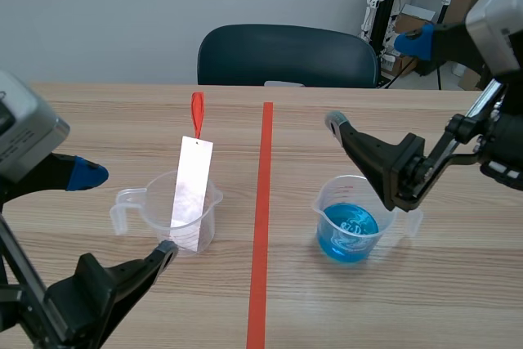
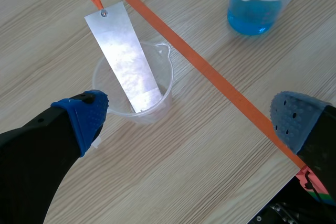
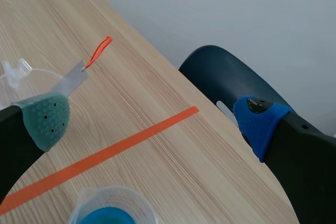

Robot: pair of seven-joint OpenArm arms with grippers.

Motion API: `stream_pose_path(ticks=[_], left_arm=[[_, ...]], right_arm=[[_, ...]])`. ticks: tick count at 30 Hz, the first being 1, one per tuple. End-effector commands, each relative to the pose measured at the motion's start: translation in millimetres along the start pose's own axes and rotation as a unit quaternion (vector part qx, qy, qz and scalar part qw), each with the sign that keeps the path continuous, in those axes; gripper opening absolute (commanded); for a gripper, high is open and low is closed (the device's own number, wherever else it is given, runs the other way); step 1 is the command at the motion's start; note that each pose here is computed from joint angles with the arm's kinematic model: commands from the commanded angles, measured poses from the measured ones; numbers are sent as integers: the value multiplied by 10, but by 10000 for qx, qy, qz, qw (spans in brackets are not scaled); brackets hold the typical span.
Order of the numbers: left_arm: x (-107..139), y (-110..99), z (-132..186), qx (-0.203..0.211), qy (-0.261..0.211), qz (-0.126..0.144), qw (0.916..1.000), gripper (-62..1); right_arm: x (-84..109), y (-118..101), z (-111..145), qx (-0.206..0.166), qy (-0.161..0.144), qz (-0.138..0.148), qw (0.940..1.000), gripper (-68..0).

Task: Do the redox reaction experiment. lift the metal plate out of the left beaker

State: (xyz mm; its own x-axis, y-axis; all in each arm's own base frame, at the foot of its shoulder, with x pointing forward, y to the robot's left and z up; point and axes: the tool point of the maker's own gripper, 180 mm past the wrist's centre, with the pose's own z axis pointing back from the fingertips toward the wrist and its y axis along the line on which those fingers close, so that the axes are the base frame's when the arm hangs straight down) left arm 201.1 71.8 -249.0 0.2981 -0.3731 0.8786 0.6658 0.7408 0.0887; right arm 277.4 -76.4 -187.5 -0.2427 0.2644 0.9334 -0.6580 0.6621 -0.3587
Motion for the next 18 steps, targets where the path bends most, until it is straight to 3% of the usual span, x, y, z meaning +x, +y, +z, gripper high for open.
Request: stream_pose_path(ticks=[1, 9, 18], left_arm=[[90, -21, -1, -31, -199, 19, 9998, 14], [281, -12, 12, -22, -715, 8, 9974, 14], [267, -18, 11, -38, -680, 57, 9977, 14]], right_arm=[[123, -34, -50, -22, -200, 8, 9998, 4], [168, 19, -197, 5, -252, -148, 9996, 4], [207, 97, -357, 20, -273, -345, 9990, 4]])
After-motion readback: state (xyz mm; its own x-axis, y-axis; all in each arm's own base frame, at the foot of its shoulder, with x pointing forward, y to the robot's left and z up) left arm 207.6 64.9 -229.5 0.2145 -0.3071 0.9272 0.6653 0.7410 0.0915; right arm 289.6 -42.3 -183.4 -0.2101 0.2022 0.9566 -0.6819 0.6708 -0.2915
